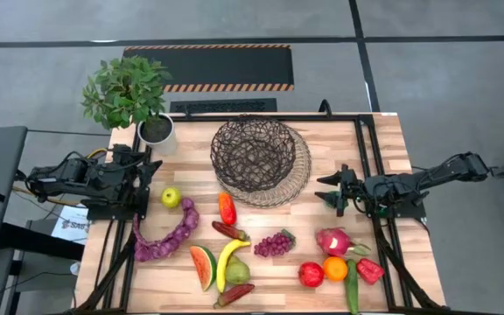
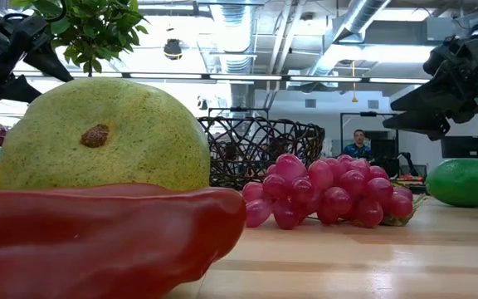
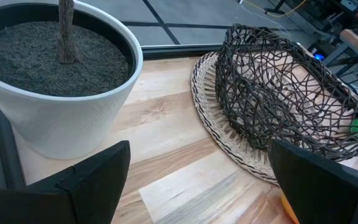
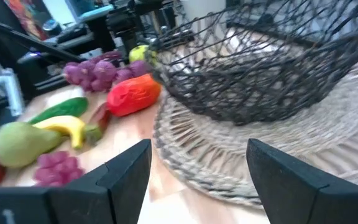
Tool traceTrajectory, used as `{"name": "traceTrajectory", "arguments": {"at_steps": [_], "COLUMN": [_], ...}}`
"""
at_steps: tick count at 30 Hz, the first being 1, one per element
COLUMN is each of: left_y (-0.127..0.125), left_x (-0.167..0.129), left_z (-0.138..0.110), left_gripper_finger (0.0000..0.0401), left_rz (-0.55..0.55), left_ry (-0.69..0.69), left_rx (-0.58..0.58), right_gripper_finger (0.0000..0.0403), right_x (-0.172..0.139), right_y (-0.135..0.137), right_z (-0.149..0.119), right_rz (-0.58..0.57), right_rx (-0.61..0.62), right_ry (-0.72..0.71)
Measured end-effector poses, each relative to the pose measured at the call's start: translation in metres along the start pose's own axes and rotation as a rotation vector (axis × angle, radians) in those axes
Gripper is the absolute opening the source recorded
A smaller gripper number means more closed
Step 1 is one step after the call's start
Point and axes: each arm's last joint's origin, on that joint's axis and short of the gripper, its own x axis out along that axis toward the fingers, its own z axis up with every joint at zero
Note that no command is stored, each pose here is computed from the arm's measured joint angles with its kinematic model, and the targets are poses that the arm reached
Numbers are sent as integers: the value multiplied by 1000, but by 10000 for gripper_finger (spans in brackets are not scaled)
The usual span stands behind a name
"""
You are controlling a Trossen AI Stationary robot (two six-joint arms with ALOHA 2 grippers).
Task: Build produce basket
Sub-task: Put the lime into the basket
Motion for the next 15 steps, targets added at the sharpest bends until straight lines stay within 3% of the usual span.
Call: {"name": "traceTrajectory", "arguments": {"at_steps": [4,15], "left_y": [0,0], "left_x": [0,0], "left_z": [0,0], "left_gripper_finger": [368,368], "left_rz": [1,1], "left_ry": [0,0], "left_rx": [0,0], "right_gripper_finger": [286,286], "right_x": [1,-2], "right_y": [-2,4], "right_z": [1,22], "right_rz": [-20,66], "right_rx": [0,347], "right_ry": [-7,-202]}}
